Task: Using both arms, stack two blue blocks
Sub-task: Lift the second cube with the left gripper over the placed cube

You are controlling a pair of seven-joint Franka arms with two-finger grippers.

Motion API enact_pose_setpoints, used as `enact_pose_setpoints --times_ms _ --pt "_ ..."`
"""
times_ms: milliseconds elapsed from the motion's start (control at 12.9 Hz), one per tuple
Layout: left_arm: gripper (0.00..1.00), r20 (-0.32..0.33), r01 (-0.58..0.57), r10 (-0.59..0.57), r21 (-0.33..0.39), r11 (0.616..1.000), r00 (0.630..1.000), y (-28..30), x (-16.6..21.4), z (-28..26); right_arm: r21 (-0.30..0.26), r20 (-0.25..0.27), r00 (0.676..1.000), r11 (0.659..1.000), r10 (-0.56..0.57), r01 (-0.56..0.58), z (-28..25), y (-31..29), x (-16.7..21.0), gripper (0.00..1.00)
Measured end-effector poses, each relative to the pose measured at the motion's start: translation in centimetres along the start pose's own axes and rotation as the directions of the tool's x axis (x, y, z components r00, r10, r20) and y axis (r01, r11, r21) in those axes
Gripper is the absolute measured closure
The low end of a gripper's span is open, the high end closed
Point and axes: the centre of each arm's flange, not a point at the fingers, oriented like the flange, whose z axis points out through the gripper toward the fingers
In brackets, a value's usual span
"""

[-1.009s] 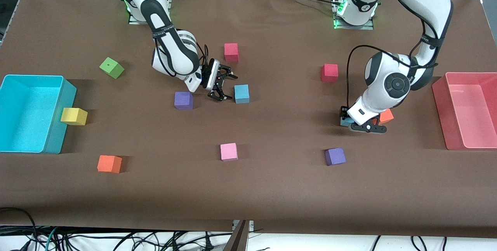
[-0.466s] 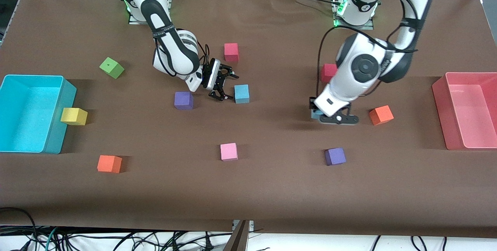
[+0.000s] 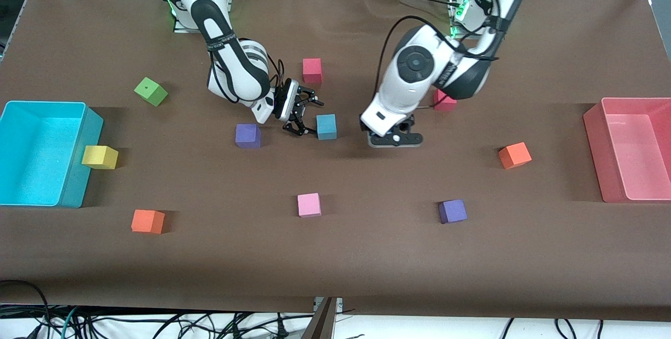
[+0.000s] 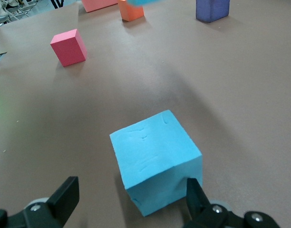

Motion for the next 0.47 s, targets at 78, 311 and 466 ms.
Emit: enact_pose_setpoints --times_ms 78,311,466 --pt "0.44 0.007 0.036 -0.036 -0.002 0.999 0.999 1.9 -1.2 0.8 0.001 0.0 1.0 1.0 0.0 0.0 0.0 0.0 0.0 0.0" --pt "0.44 0.011 0.116 -0.116 -0.008 0.993 0.993 7.1 -4.2 2.2 0.002 0.0 1.0 1.0 0.0 0.0 0.1 -0.1 0.0 0.0" --pt "0.44 0.012 0.158 -0.158 -0.011 0.987 0.987 9.2 -5.5 2.9 0.003 0.0 1.0 1.0 -0.001 0.001 0.1 -0.1 0.0 0.0"
